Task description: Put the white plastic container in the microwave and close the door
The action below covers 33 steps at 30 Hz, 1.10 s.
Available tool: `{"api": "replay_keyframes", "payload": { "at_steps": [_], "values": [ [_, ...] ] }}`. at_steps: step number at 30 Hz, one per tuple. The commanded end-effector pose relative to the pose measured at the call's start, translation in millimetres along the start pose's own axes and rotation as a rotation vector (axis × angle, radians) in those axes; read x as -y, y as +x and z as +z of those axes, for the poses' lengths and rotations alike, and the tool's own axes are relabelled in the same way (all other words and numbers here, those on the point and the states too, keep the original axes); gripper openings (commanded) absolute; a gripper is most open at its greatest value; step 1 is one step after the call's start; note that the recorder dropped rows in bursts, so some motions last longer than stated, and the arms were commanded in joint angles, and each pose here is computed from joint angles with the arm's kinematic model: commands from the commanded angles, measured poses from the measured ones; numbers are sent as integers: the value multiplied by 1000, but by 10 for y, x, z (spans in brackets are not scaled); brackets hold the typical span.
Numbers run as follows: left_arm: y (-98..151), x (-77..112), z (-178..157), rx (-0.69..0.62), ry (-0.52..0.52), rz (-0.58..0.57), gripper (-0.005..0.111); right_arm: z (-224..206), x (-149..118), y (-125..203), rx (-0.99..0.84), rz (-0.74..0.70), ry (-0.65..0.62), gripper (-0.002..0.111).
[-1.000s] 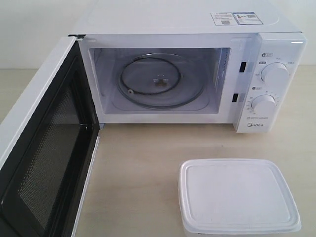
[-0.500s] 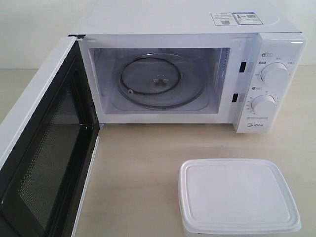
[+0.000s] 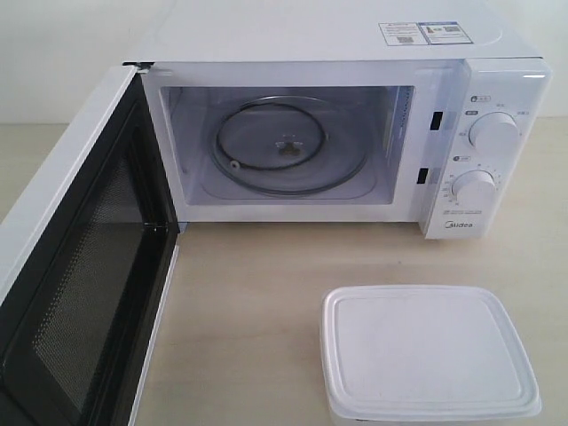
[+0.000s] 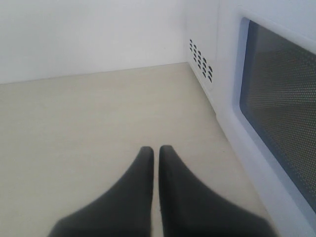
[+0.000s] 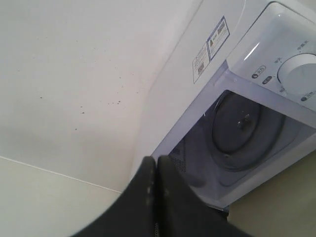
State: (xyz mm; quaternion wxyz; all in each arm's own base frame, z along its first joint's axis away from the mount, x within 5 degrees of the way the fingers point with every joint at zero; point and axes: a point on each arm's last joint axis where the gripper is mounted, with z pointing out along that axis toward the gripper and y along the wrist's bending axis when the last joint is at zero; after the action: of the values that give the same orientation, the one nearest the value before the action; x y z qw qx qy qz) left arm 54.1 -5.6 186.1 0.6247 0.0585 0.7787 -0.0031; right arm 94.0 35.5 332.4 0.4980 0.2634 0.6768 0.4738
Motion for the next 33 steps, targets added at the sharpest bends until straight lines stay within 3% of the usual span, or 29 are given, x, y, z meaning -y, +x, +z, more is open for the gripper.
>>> {"api": "replay_keyframes", "payload": {
  "at_steps": [1, 8, 14, 19, 24, 29, 33],
  "values": [
    [7, 1, 1, 1, 0, -13, 4, 5, 17, -3, 6, -12, 8, 0],
    [7, 1, 1, 1, 0, -13, 4, 50, -3, 92, -97, -21, -14, 0],
    [7, 1, 1, 1, 0, -13, 4, 87, -1, 245, -221, -140, -46, 0],
    [7, 1, 1, 1, 0, -13, 4, 125, 134, 305, -182, 76, -47, 0],
    [7, 1, 1, 1, 0, -13, 4, 149, 440, 441, -195, 307, 55, 0],
    [7, 1, 1, 1, 0, -13, 4, 115, 631, 582, -280, 333, 159, 0],
    [7, 1, 1, 1, 0, -13, 4, 34, 607, 595, -309, 332, 134, 0]
  ]
}}
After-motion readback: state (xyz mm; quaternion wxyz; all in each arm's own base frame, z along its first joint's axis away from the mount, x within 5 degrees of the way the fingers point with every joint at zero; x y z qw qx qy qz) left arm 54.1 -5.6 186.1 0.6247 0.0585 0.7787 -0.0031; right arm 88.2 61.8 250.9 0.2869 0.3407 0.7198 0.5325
